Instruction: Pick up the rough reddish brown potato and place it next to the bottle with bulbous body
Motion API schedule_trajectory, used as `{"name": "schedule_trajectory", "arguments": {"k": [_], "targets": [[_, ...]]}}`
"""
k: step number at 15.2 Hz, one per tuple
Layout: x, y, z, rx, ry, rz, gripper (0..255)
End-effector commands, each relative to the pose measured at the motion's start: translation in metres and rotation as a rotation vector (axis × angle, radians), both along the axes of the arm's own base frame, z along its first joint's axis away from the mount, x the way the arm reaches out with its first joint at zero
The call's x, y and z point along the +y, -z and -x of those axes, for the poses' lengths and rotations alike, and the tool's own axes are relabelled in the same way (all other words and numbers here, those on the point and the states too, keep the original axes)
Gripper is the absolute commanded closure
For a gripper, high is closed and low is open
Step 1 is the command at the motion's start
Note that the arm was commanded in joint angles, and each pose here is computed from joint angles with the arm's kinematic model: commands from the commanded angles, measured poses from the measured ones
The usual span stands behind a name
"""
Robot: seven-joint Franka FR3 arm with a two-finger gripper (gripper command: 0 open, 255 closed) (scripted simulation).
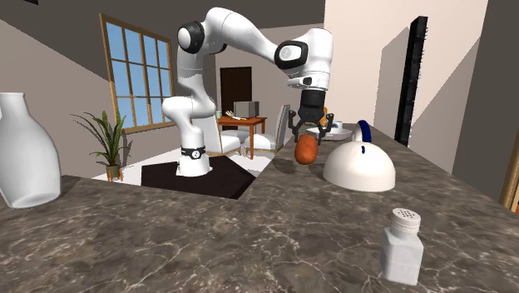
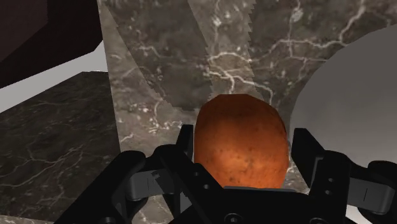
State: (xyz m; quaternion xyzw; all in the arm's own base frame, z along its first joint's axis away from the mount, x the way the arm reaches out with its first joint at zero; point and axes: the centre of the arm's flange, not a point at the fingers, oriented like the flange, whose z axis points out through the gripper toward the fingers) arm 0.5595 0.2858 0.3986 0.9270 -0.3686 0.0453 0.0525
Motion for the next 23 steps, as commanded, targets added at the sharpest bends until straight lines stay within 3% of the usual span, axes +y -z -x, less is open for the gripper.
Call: {"name": "schedule_trajectory", "arguments": {"k": [1,23], "targets": [[0.0,-0.011,0.0,0.0,0.0,0.0,255],[0.0,-0.127,0.0,0.0,0.0,0.0,255]]}}
